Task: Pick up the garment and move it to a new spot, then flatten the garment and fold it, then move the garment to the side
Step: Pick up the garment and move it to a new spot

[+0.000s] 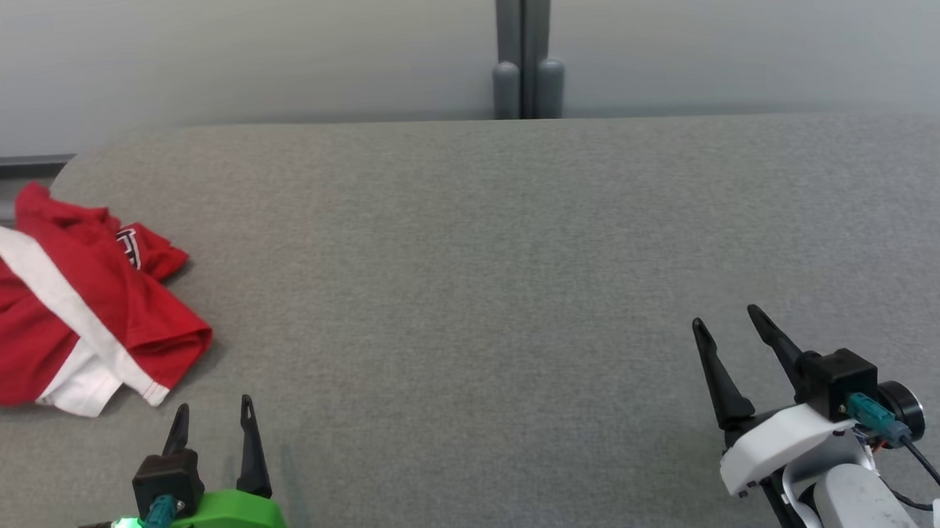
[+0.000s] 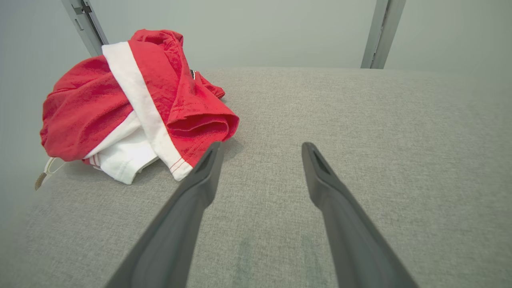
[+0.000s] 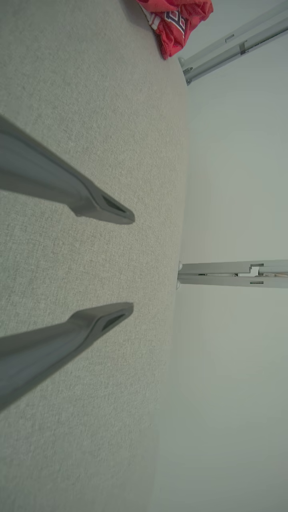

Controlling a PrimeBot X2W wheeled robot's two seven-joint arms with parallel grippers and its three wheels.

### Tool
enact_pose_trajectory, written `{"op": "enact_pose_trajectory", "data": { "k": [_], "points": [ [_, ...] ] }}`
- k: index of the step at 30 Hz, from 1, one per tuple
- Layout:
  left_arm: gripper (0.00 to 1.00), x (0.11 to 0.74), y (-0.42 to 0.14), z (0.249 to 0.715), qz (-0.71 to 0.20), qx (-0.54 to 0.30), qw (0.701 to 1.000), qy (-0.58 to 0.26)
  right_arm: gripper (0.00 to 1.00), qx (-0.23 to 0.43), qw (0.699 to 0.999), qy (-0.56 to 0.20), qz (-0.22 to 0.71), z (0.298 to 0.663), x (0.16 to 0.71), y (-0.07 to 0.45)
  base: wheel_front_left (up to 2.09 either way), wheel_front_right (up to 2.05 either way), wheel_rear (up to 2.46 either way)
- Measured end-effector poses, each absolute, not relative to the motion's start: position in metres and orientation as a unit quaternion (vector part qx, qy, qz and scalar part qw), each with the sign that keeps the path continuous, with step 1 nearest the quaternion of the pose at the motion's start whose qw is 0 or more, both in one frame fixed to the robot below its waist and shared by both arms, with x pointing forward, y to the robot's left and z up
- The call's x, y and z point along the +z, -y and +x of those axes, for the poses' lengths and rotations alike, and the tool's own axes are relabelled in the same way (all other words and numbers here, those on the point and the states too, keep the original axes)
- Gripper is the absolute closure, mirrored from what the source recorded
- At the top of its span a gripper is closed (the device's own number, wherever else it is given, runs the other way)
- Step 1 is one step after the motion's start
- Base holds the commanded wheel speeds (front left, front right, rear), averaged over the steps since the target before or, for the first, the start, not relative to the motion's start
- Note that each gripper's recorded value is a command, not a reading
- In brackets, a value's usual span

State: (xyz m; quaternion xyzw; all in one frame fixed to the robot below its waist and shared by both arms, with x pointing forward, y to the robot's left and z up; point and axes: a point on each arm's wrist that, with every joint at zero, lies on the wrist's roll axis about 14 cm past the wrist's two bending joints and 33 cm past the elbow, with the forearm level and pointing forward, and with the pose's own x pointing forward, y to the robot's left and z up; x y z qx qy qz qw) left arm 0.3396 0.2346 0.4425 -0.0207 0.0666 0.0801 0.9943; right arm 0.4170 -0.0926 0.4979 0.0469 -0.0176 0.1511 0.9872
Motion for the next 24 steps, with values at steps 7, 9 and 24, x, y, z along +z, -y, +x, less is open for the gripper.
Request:
{"op": "enact_pose_trajectory", "data": {
  "k": [7, 9, 24],
  "points": [
    [0.00, 0.436, -0.285, 0.300, -0.014, 0.167, 0.983, -0.078, 0.00, 0.233, 0.971, 0.013, 0.042, 0.426, 0.494, 0.031, 0.00, 0.00, 0.00],
    [0.00, 0.433, -0.298, 0.287, -0.016, 0.192, 0.978, -0.083, 0.00, 0.256, 0.966, 0.011, 0.044, 0.427, 0.493, 0.014, 0.00, 0.00, 0.00],
    [0.00, 0.412, -0.350, 0.203, -0.057, 0.325, 0.937, -0.116, 0.00, 0.376, 0.925, -0.017, 0.047, 0.419, 0.474, -0.080, 0.00, 0.00, 0.00]
  ]
}}
